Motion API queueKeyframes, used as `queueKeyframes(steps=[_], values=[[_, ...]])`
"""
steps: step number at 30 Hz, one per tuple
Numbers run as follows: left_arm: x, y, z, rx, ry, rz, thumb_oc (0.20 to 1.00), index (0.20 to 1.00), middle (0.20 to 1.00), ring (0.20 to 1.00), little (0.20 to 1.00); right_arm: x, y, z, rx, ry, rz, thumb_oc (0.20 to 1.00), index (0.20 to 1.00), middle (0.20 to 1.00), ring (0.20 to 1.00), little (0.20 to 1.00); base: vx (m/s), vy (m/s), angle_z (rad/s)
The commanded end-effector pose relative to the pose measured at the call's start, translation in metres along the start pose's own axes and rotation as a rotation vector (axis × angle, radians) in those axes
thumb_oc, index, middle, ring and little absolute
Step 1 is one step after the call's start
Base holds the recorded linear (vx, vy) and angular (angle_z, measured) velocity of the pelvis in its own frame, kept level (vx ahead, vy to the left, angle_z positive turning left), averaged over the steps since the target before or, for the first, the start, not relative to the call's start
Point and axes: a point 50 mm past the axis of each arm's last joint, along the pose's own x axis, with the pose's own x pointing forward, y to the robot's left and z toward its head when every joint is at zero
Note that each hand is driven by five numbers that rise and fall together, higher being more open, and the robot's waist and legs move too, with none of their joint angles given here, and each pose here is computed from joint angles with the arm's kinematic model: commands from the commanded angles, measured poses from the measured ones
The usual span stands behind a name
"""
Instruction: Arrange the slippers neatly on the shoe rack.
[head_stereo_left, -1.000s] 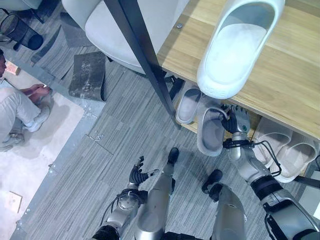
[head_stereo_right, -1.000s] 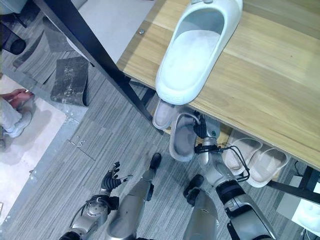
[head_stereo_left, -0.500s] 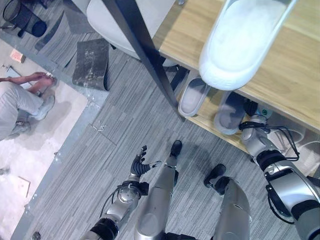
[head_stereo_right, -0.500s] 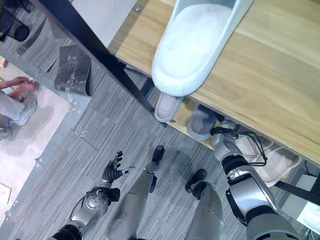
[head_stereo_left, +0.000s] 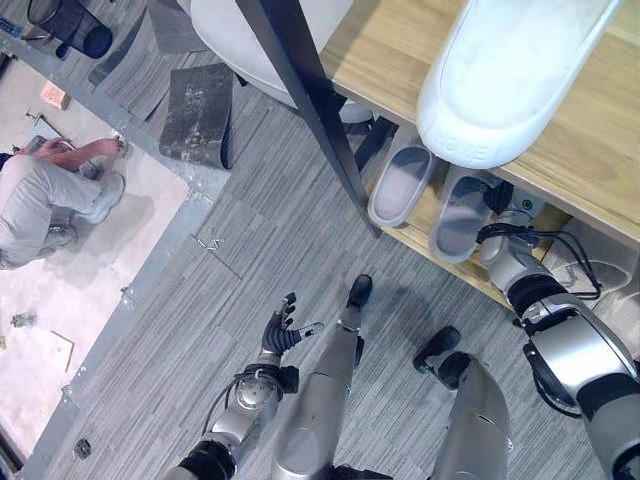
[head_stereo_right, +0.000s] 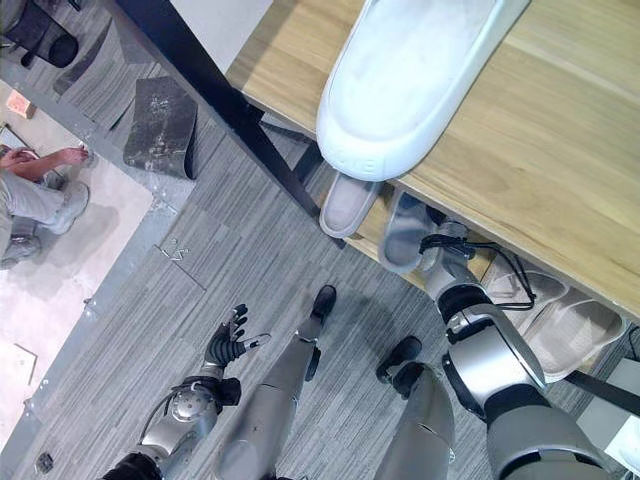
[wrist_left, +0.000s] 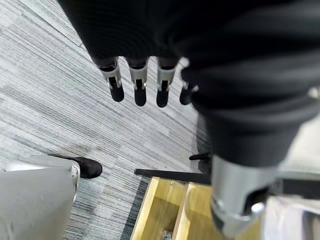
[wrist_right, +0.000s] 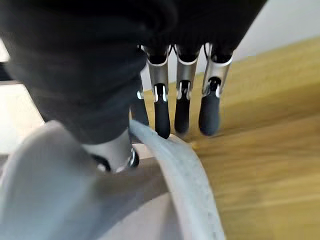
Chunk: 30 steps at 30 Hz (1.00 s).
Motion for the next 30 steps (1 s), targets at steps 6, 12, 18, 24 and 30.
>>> queueKeyframes(steps=[6, 12, 18, 24, 30], values=[[0.003, 0.005, 0.012, -0.029, -0.065, 0.022, 1.0, 1.0, 1.0, 1.0, 1.0, -0.006, -0.008, 0.035, 0.267, -0.112, -0.019, 1.0, 1.0, 1.0, 1.0, 1.0, 0.03, 0.01, -0.05], [-0.003, 0.002, 0.006, -0.044, -0.039, 0.012, 1.0, 1.0, 1.0, 1.0, 1.0, -0.033, -0.01, 0.034, 0.463, -0.09, -0.047, 1.0, 1.0, 1.0, 1.0, 1.0, 0.04, -0.009, -0.1], [-0.008, -0.004, -0.001, -0.034, -0.01, -0.012, 1.0, 1.0, 1.0, 1.0, 1.0, -0.056, -0.002, 0.026, 0.54, -0.031, -0.041, 1.0, 1.0, 1.0, 1.0, 1.0, 0.02, 0.011, -0.06], [-0.007, -0.01, 0.002, -0.013, -0.023, -0.028, 1.0, 1.0, 1.0, 1.0, 1.0, -0.072, 0.022, 0.001, 0.525, 0.171, -0.013, 1.0, 1.0, 1.0, 1.0, 1.0, 0.01, 0.001, -0.06], [-0.007, -0.01, 0.0, 0.02, -0.011, -0.052, 1.0, 1.0, 1.0, 1.0, 1.0, -0.08, 0.052, -0.003, 0.701, 0.421, 0.151, 1.0, 1.0, 1.0, 1.0, 1.0, 0.0, -0.003, 0.02]])
